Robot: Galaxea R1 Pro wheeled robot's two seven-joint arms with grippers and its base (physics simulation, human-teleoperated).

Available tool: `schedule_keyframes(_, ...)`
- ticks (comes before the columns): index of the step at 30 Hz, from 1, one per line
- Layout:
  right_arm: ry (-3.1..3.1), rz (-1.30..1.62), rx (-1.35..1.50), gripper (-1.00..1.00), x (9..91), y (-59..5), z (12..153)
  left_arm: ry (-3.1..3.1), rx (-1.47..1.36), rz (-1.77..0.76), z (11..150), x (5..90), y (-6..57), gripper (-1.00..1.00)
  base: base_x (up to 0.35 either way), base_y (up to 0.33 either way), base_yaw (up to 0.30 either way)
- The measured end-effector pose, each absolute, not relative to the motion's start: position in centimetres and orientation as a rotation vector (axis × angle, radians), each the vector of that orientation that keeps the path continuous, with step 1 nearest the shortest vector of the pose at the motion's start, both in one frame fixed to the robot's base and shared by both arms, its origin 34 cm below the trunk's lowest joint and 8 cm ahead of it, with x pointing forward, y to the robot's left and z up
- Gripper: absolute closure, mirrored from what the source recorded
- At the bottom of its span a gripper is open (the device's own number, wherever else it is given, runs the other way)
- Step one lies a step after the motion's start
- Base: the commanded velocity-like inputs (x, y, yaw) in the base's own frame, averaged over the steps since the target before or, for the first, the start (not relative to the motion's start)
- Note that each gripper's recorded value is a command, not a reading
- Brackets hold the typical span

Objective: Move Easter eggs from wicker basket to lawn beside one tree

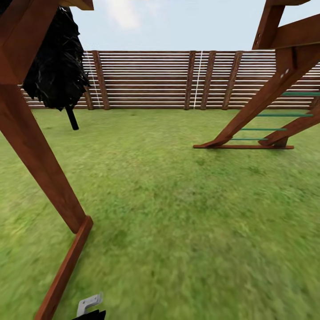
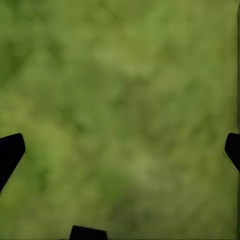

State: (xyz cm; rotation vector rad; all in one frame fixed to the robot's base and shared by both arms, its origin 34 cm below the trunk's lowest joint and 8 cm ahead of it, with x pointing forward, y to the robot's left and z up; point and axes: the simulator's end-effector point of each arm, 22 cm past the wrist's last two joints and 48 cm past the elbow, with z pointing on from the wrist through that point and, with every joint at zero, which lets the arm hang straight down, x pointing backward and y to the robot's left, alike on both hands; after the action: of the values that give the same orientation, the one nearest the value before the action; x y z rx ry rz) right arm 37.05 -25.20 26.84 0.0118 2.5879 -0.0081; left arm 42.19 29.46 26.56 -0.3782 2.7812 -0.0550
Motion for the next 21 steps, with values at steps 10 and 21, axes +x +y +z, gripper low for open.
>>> schedule_keyframes(10, 2.590, 0.000, 0.013, -1.00, 36.94, -24.81, 26.82, 2.781, -0.377, -0.056, 26.56, 42.22, 29.43, -1.00, 0.339, 0.000, 0.000)
schedule_keyframes(21, 2.585, 0.009, 0.011, -1.00, 37.09, -24.57, 26.89, 2.782, -0.378, -0.055, 26.55, 42.18, 29.45, -1.00, 0.339, 0.000, 0.000)
